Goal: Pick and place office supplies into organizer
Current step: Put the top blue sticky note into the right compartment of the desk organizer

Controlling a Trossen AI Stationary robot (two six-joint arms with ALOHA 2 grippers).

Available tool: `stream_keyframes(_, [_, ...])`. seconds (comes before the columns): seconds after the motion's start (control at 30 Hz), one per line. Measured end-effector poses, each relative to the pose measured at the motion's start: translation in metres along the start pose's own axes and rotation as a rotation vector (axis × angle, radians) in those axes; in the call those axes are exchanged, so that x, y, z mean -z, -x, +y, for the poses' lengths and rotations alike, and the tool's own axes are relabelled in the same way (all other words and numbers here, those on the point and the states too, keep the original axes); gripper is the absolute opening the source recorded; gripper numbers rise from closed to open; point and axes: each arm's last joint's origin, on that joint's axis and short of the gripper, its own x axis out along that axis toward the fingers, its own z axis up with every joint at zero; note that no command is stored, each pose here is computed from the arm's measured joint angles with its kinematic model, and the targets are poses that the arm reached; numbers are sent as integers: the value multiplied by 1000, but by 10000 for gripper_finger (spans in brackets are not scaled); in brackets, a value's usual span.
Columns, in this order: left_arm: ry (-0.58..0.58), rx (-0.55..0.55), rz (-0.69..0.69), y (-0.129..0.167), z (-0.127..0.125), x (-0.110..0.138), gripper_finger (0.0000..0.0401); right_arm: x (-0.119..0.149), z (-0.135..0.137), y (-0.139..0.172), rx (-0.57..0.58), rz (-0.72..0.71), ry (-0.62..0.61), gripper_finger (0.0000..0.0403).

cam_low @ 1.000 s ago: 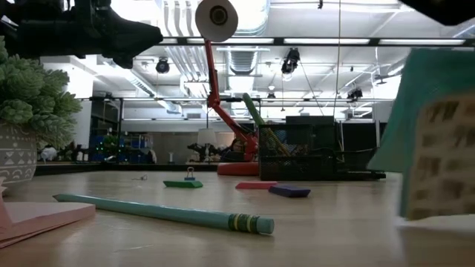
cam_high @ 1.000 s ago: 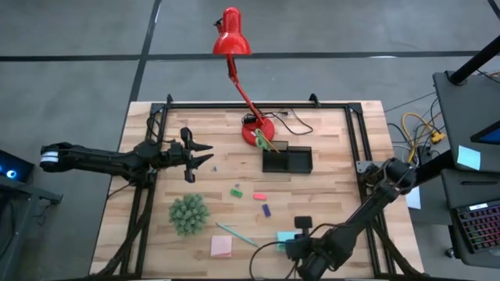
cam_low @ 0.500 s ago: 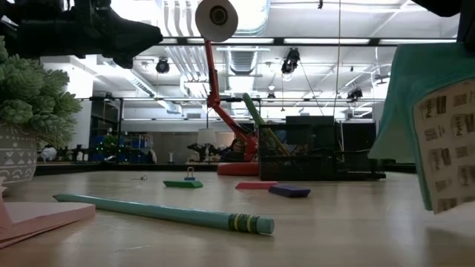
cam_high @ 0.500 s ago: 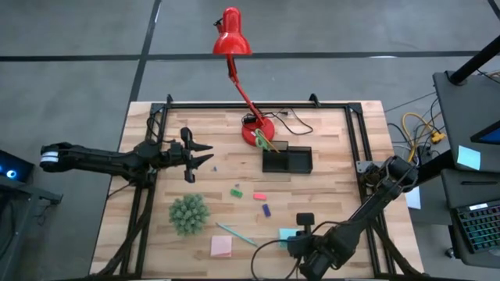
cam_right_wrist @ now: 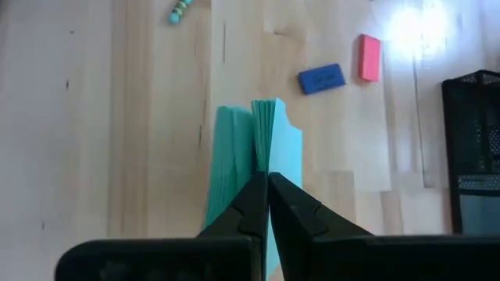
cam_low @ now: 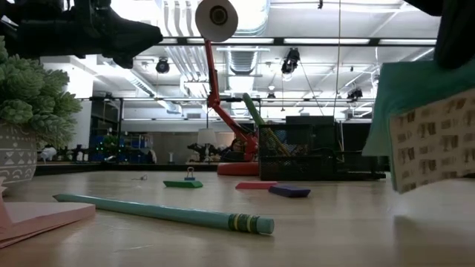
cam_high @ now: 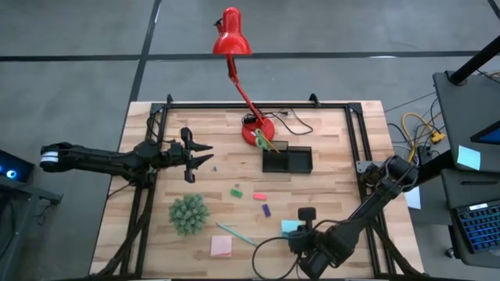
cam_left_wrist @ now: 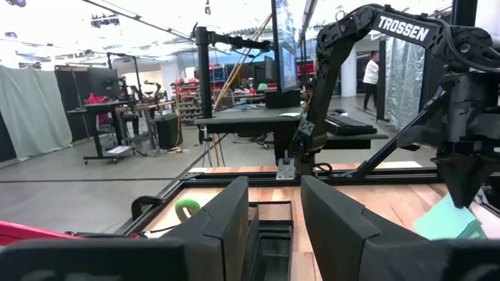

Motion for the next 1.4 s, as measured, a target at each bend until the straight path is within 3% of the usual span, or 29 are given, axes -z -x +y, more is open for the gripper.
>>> stream_keyframes(0.37, [0, -1, 0, 0, 0, 0, 107, -2, -17, 22, 70, -76, 3, 8])
stream_keyframes(0.73, [0, -5, 0, 0, 0, 0, 107, -4, -54, 35, 244, -65, 54, 8])
stream_keyframes(1.17, [0, 1, 0, 0, 0, 0, 107, -9, -106, 23, 388, 96, 134, 8])
stream_keyframes(1.4, [0, 15, -2, 0, 0, 0, 107, 10, -135, 12, 412, 140, 133, 8])
